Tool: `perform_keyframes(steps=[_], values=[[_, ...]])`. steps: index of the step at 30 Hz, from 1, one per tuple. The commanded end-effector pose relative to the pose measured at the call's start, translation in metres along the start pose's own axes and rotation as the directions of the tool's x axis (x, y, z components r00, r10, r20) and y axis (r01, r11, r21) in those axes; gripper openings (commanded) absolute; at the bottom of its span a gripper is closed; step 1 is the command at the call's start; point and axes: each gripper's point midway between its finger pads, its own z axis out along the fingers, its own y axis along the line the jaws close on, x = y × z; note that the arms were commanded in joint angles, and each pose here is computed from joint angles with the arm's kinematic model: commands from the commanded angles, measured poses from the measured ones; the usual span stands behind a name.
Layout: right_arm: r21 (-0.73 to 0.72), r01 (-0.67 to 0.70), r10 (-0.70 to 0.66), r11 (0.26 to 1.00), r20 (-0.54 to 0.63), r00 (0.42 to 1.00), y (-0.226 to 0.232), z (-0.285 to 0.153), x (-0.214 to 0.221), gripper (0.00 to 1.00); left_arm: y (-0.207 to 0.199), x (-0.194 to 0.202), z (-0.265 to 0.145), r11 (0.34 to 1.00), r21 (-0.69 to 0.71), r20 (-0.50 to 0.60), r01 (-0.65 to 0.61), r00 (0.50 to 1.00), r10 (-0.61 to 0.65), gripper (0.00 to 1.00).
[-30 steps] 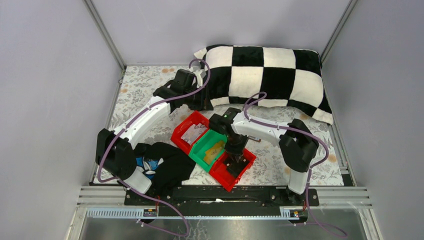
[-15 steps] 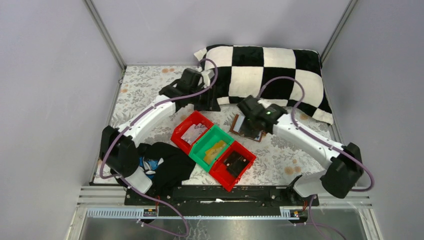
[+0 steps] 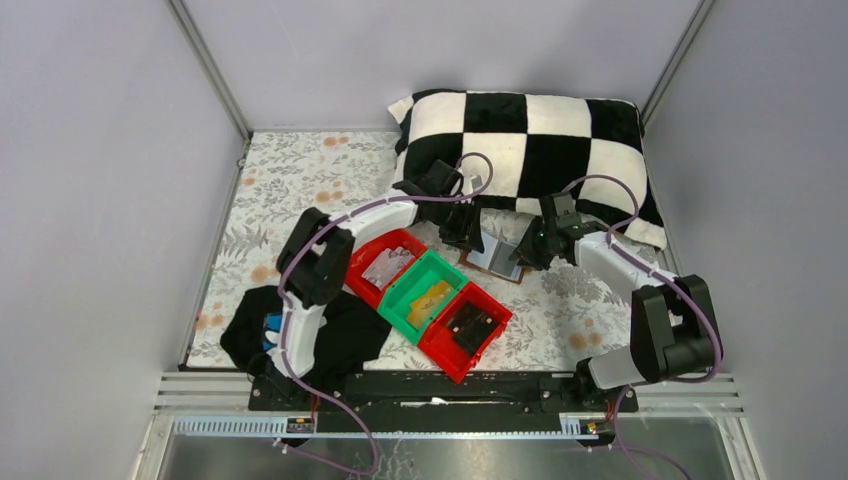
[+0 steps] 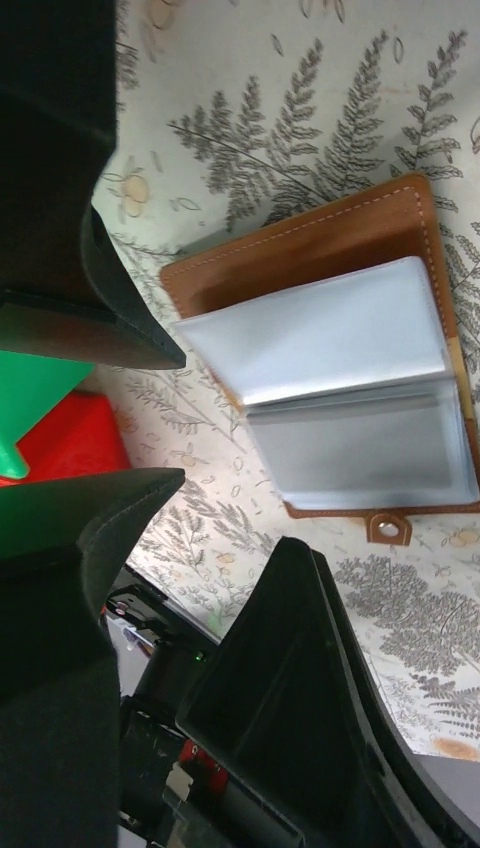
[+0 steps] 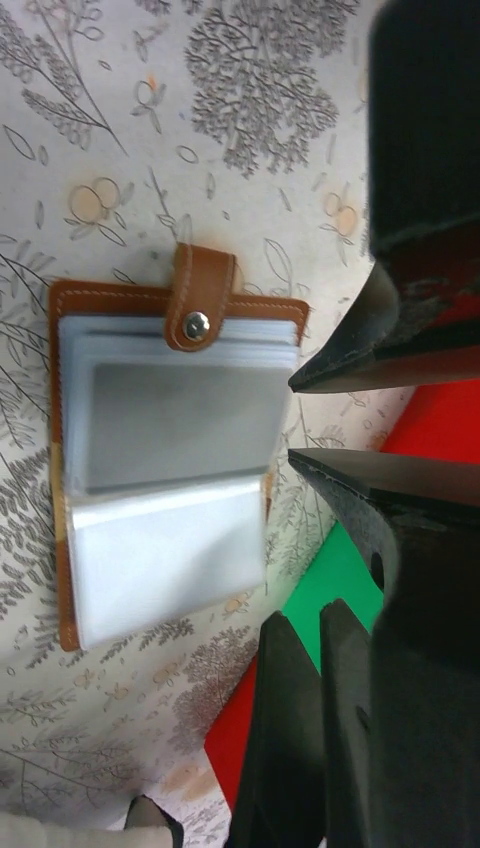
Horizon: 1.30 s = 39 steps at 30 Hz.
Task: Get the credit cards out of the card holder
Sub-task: Remove the credit card from the card holder.
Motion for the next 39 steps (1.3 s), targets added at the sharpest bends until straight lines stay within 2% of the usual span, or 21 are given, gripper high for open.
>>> perform_keyframes(steps=[1, 7, 21, 30, 39], values=[[-0.115, 0.047, -0.049, 0.992, -0.008, 0.999, 0.01, 0.011, -0.006, 0.34, -0.031, -0.023, 0.009, 0.993, 0.114, 0.038, -0.041, 0.999, 0.037, 0.46], [-0.11, 0.035, -0.037, 0.993, -0.016, 0.999, -0.001, 0.027, -0.005, 0.34, -0.006, -0.013, 0.041, 0.995, 0.098, -0.011, 0.017, 1.0, -0.016, 0.45], [-0.095, -0.008, 0.006, 0.995, -0.02, 1.0, -0.028, 0.039, -0.007, 0.35, 0.019, -0.007, 0.06, 0.998, 0.024, -0.031, 0.052, 0.998, -0.051, 0.45], [-0.151, -0.025, 0.013, 0.988, -0.08, 0.997, -0.025, 0.045, 0.007, 0.35, 0.02, -0.003, 0.066, 0.998, 0.038, -0.053, 0.058, 0.997, -0.056, 0.45], [-0.332, -0.07, 0.046, 0.941, -0.078, 0.996, 0.007, 0.038, 0.006, 0.35, 0.018, 0.0, 0.067, 0.998, 0.046, -0.061, 0.049, 0.997, -0.046, 0.45]])
